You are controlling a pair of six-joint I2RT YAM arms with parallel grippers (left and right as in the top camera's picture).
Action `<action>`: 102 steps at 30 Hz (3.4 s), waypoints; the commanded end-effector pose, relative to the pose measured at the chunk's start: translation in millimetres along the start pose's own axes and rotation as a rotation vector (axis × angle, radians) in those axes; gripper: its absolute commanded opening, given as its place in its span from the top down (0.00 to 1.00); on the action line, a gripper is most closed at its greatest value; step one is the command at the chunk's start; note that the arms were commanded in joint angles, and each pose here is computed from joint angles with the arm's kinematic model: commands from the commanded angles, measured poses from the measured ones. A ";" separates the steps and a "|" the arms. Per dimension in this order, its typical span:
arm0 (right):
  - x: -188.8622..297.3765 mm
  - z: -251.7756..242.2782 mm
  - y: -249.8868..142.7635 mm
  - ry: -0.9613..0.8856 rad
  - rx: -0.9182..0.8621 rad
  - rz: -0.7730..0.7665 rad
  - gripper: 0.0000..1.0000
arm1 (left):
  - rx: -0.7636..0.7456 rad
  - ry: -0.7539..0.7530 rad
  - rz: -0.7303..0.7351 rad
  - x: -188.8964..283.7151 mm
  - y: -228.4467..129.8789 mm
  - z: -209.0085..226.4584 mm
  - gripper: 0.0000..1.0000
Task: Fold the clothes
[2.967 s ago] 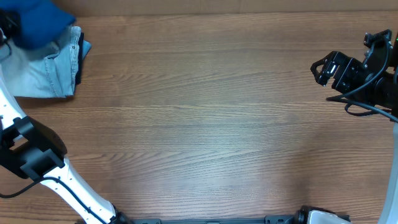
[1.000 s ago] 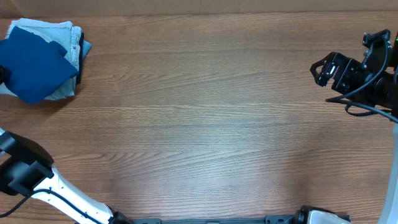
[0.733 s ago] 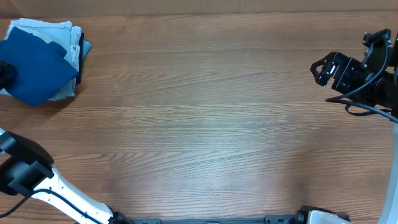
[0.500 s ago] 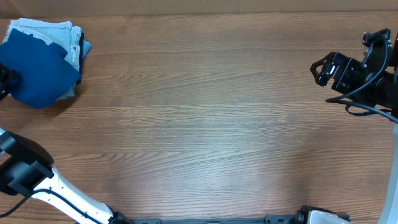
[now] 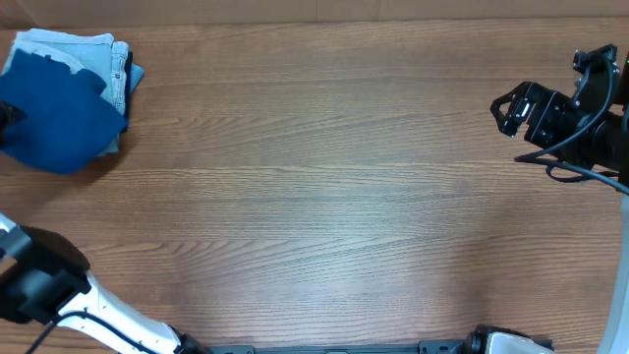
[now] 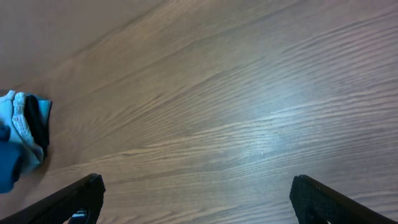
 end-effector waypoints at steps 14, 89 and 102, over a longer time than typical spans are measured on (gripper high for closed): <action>7.1 5.2 4.2 0.016 0.016 -0.026 0.00 | -0.195 0.227 0.215 -123.9 -11.4 6.5 0.96; 7.0 3.9 1.5 0.010 0.012 -0.014 0.00 | 0.063 0.383 -0.235 175.4 -102.8 -14.6 0.19; 7.1 4.1 2.2 0.011 0.014 -0.017 0.00 | 0.152 -0.024 -0.039 29.0 -94.5 97.7 0.18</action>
Point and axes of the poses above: each gripper's point midway between its finger pads, its own x axis back along the fingers, its own z axis along the line the jaws close on, y = z × x, the point moved 2 cm from there along x, back along the fingers, and after that the axes turned 9 degrees about -x, right-handed, at the moved point
